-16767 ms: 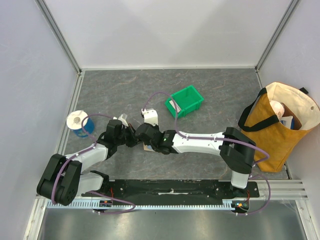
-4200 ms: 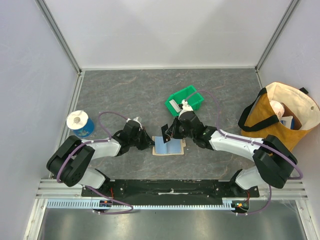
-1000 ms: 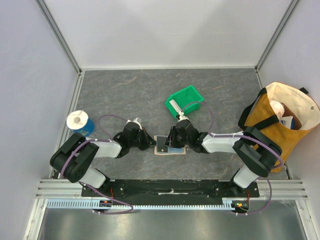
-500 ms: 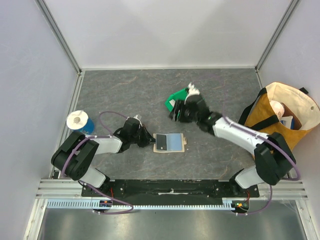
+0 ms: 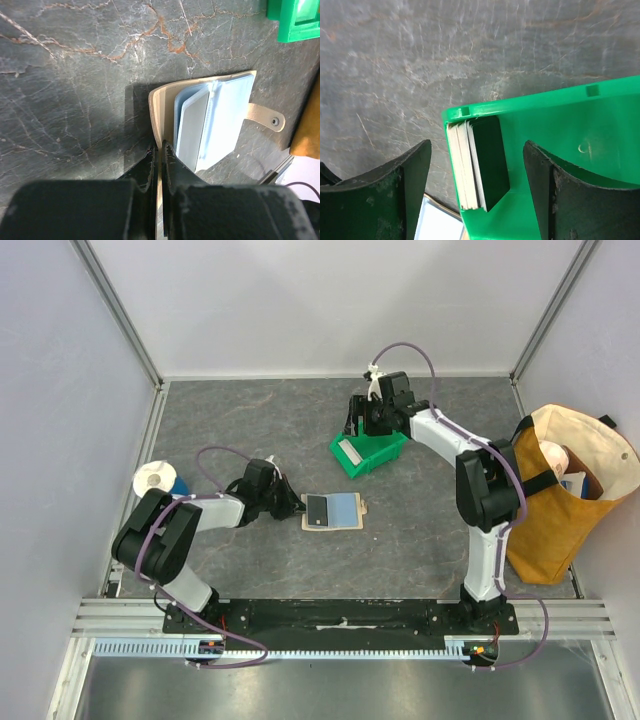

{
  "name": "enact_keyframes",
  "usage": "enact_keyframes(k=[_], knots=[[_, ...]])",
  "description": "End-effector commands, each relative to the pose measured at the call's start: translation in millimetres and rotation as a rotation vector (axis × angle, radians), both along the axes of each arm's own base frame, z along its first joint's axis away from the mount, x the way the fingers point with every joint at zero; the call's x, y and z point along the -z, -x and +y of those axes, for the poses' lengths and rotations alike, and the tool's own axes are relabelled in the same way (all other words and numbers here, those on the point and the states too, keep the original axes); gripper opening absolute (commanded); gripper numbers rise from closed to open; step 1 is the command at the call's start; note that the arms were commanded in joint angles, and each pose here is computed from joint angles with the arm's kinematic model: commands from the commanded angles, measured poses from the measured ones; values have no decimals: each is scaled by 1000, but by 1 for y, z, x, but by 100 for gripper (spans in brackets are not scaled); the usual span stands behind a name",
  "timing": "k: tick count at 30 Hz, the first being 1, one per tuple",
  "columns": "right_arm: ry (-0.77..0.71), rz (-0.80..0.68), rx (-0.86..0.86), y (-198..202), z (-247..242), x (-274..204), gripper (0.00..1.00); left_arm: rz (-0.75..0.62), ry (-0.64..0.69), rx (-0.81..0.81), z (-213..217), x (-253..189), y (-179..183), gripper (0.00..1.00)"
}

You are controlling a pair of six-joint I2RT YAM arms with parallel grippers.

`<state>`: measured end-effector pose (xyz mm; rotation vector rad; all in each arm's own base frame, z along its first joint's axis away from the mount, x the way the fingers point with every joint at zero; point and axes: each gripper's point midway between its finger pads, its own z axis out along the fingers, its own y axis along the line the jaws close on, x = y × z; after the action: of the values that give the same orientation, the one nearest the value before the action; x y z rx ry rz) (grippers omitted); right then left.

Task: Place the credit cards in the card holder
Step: Pick up the credit card from the storage box.

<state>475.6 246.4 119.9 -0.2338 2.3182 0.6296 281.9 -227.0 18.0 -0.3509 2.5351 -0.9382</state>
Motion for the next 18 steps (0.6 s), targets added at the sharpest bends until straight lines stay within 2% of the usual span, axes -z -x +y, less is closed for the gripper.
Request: enact_keyframes(k=[1, 7, 18], knots=[[-6, 36, -158, 5, 17, 6, 82, 6, -33, 57, 3, 7, 7, 2], [15, 106, -176, 9, 17, 38, 84, 18, -27, 62, 3, 10, 9, 2], [-52, 153, -273, 24, 32, 38, 82, 31, -20, 59, 1, 14, 8, 2]])
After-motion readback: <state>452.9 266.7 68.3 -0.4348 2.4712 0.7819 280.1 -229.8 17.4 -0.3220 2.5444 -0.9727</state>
